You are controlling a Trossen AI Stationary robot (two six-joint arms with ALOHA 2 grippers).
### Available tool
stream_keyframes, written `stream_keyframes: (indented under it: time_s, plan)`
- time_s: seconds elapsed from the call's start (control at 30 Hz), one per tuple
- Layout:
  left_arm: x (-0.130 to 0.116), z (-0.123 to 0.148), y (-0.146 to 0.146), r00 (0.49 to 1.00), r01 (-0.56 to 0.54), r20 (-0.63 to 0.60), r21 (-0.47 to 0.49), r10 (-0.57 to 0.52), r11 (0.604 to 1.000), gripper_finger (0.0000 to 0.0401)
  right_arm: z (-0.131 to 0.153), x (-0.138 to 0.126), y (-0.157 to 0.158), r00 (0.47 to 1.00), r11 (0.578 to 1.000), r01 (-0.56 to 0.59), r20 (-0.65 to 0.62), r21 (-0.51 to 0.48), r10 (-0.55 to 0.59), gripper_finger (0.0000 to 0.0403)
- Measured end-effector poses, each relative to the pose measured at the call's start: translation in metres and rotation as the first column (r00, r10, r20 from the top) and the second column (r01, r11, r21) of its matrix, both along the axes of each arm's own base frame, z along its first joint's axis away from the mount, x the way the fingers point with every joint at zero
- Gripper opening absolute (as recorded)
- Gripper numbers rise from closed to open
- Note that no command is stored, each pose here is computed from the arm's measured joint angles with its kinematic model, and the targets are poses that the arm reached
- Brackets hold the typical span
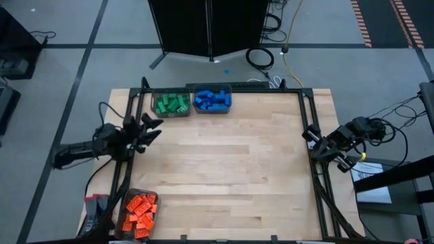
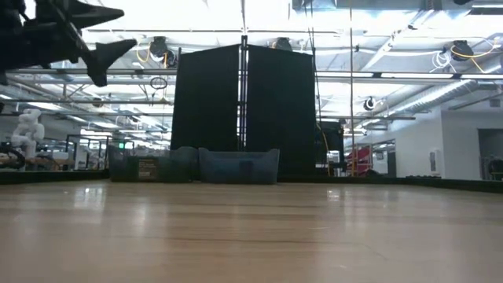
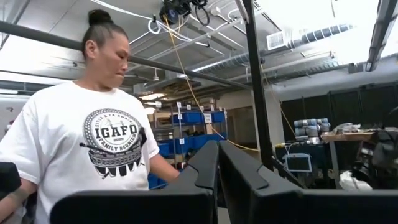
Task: Sort blocks
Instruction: Return to Home Position
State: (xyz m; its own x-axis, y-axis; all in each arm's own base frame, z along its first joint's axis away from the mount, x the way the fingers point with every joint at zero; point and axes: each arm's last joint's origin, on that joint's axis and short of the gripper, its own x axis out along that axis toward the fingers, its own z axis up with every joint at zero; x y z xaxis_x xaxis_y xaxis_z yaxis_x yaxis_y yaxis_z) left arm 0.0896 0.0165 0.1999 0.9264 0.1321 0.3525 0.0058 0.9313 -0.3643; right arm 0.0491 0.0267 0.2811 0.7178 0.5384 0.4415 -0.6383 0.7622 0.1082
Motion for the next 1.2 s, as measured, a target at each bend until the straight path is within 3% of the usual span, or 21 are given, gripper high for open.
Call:
stream_keyframes:
  time_s: [0.13,0.23,0.43,0.7,0.8,0.93,1.2]
  plan:
    - [0.002,-0.003,-0.007,0.994,-0.103,-0.038,0.053,0.105,0.993,0.0266,-0.002,0.001,0.000,1.000,1.000,0.000,-0.026,-0.010,0.000,0.0013]
    - [0.004,-0.006,-0.013,0.991,-0.103,-0.080,0.086,0.110,0.991,0.0266,-0.011,0.004,0.002,0.995,0.998,0.005,-0.102,-0.059,-0.011,0.0013]
    - [0.005,-0.013,-0.025,0.989,0.014,-0.149,0.064,-0.004,0.998,0.0266,-0.019,0.007,0.002,0.991,0.984,0.038,-0.121,-0.172,-0.059,0.0013]
    - [0.006,-0.022,-0.035,0.959,0.162,-0.235,0.004,-0.157,0.987,0.0266,-0.040,0.010,0.003,0.953,0.956,0.013,-0.284,-0.294,-0.100,0.0013]
    - [0.006,-0.024,-0.036,0.949,0.191,-0.258,0.012,-0.182,0.981,0.0266,-0.042,0.010,0.003,0.944,0.950,0.035,-0.302,-0.310,-0.133,0.0013]
    - [0.006,-0.028,-0.036,0.943,0.155,-0.302,0.034,-0.138,0.987,0.0266,-0.048,0.012,0.000,0.900,0.948,0.099,-0.379,-0.301,-0.214,0.0013]
    - [0.006,-0.029,-0.035,0.946,0.116,-0.310,0.034,-0.100,0.993,0.0266,-0.079,0.026,0.006,0.880,0.955,0.093,-0.426,-0.281,-0.211,0.0013]
